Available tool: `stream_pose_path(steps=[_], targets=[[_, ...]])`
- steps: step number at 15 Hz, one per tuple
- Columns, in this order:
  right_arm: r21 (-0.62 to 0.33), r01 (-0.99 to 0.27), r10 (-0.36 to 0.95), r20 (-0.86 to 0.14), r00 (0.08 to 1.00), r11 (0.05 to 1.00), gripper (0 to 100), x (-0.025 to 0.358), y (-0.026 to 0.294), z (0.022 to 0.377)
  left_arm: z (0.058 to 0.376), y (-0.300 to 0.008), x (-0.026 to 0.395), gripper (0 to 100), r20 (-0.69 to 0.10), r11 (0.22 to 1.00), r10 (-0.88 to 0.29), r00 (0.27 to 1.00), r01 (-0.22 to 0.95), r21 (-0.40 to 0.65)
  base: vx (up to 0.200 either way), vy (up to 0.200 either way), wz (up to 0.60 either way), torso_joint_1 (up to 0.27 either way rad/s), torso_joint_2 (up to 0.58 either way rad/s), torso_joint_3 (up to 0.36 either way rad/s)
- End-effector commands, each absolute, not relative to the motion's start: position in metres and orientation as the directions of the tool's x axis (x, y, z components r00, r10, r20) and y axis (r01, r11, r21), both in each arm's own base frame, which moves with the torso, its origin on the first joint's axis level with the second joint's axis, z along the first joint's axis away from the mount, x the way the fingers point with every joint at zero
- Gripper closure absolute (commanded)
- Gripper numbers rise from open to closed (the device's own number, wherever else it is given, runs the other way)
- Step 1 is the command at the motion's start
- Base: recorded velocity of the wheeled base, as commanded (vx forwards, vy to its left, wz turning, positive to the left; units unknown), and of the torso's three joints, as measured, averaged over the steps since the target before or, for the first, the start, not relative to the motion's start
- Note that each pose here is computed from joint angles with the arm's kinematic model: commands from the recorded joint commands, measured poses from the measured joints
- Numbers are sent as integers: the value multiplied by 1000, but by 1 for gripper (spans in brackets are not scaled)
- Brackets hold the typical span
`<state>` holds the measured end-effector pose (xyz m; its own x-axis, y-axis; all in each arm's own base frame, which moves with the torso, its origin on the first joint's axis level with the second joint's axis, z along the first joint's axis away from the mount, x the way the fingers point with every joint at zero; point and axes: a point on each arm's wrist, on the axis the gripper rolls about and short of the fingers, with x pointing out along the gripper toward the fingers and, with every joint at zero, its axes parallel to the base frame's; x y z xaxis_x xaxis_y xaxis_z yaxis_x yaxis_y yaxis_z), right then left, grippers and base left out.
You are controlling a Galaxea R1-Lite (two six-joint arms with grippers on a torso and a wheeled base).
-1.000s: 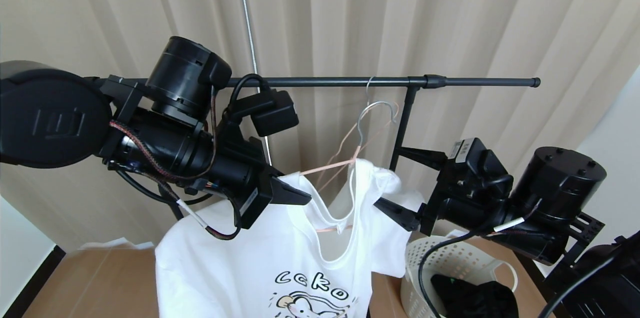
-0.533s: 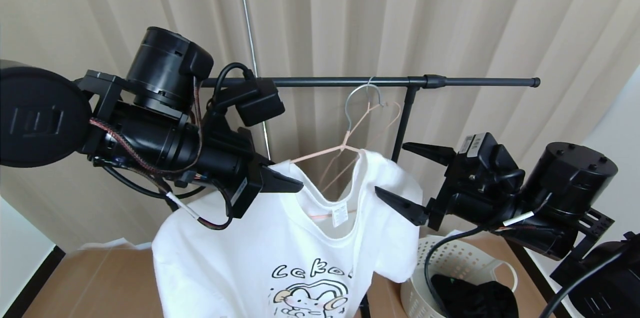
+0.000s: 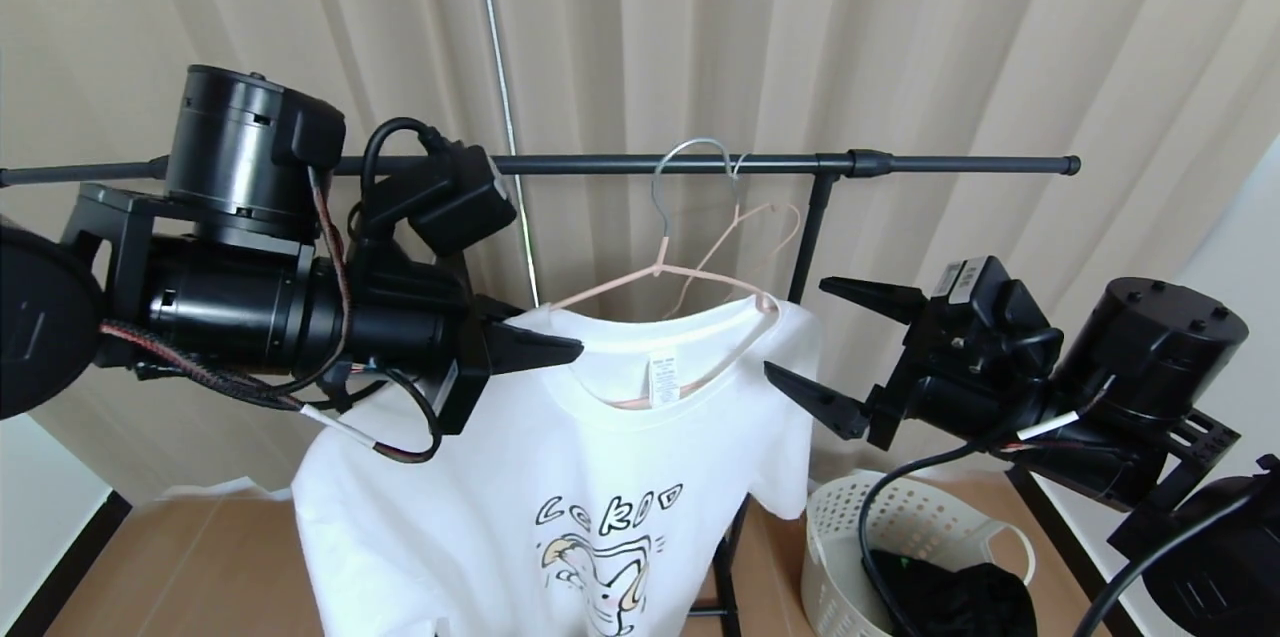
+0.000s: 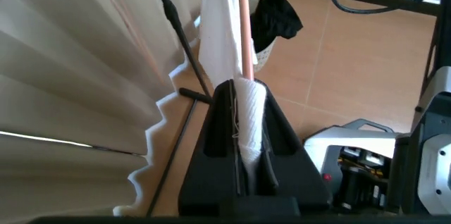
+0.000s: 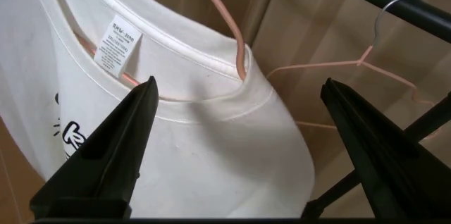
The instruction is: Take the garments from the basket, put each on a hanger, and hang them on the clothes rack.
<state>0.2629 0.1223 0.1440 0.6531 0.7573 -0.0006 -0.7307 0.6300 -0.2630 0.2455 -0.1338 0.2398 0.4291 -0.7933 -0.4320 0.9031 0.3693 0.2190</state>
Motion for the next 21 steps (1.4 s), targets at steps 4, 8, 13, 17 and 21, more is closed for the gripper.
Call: stream_pose_path(steps=[4, 8, 13, 17, 21], targets=[[-259, -720, 742, -19, 670, 644, 0, 270, 118, 138, 226, -113, 223, 100, -321, 420, -798, 510, 853, 310, 0, 0, 0, 0, 0, 0], [-267, -711, 728, -50, 684, 650, 0, 279, 116, 128, 218, -101, 210, 100, -263, 474, -773, 577, 802, 364, 0, 0, 0, 0, 0, 0], [-313, -695, 709, -87, 700, 648, 0, 287, 110, 115, 213, -91, 199, 100, -263, 493, -760, 594, 791, 363, 0, 0, 0, 0, 0, 0], [-337, -697, 707, -115, 698, 633, 0, 288, 111, 106, 216, -87, 192, 100, -250, 502, -756, 605, 781, 371, 0, 0, 0, 0, 0, 0], [-364, -702, 705, -150, 693, 612, 0, 292, 112, 94, 216, -86, 192, 100, -248, 504, -755, 607, 779, 373, 0, 0, 0, 0, 0, 0]])
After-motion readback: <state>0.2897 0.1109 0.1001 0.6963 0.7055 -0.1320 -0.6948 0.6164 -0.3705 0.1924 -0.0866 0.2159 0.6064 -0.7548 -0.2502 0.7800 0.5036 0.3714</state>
